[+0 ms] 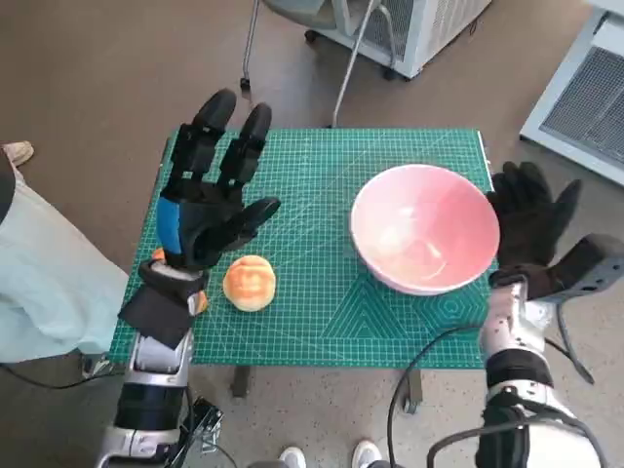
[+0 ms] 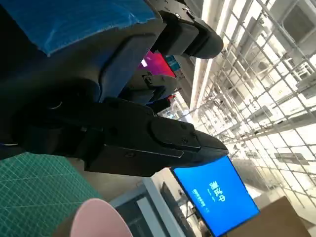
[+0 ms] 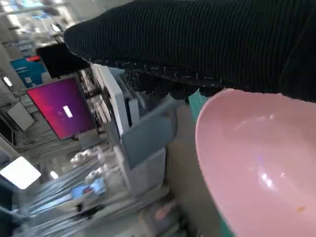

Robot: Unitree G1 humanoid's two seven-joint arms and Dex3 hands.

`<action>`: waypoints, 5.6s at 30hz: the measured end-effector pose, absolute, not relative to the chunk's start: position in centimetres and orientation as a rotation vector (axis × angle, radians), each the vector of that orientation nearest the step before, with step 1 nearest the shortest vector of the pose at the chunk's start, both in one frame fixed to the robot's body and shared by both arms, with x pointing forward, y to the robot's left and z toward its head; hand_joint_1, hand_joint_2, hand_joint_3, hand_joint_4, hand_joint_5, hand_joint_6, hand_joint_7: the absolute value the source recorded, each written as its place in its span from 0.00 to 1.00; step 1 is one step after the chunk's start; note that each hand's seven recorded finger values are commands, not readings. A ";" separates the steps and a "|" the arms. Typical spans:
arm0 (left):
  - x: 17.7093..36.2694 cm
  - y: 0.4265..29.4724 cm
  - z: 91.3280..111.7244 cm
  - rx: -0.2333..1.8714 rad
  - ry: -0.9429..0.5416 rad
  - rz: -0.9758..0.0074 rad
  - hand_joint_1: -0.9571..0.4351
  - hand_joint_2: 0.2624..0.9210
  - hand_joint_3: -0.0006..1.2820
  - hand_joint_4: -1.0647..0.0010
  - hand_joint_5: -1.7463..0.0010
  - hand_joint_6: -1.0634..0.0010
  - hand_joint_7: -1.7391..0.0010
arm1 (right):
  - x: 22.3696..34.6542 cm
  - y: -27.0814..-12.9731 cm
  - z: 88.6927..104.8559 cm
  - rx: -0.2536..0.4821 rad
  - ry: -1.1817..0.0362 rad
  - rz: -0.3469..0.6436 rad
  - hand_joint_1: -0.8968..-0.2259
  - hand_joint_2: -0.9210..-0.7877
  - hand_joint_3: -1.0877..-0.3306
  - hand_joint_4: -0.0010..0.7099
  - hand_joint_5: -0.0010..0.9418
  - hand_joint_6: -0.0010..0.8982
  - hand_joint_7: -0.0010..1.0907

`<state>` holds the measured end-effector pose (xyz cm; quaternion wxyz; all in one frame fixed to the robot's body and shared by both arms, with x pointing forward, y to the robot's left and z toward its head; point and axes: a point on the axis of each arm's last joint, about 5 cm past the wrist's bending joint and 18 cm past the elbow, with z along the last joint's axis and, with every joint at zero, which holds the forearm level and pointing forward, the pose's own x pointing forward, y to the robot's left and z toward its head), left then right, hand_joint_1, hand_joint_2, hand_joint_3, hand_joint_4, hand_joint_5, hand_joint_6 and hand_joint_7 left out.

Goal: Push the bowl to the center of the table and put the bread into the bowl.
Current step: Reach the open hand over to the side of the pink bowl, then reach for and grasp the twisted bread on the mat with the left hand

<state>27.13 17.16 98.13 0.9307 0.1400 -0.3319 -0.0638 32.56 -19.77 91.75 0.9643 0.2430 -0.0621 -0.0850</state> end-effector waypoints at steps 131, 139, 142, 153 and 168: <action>29.1 29.9 101.3 2.047 -0.277 -0.810 0.61 0.80 0.00 0.74 0.99 0.64 0.99 | 31.0 -16.4 99.3 0.013 -0.852 0.378 0.33 0.00 0.40 0.48 0.02 0.00 0.75; 29.5 29.1 100.2 2.059 -0.271 -0.849 0.62 0.81 0.01 0.74 1.00 0.63 0.99 | 30.9 -16.5 99.0 0.024 -0.840 0.374 0.33 0.00 0.40 0.48 0.02 0.00 0.76; 29.7 28.8 99.9 2.062 -0.267 -0.870 0.63 0.83 0.01 0.74 1.00 0.63 0.99 | 30.8 -16.6 99.0 0.029 -0.841 0.371 0.34 0.00 0.40 0.47 0.02 0.00 0.76; 30.5 27.9 99.0 2.125 -0.204 -0.921 0.75 0.99 0.11 0.72 0.99 0.60 0.99 | 30.6 -16.7 99.1 0.031 -0.846 0.370 0.36 0.00 0.40 0.47 0.02 0.00 0.76; 31.4 27.6 97.5 2.219 -0.227 -0.874 0.70 1.00 0.14 0.49 0.40 0.44 0.31 | 30.6 -16.9 99.1 0.040 -0.851 0.361 0.36 0.00 0.40 0.49 0.03 0.00 0.76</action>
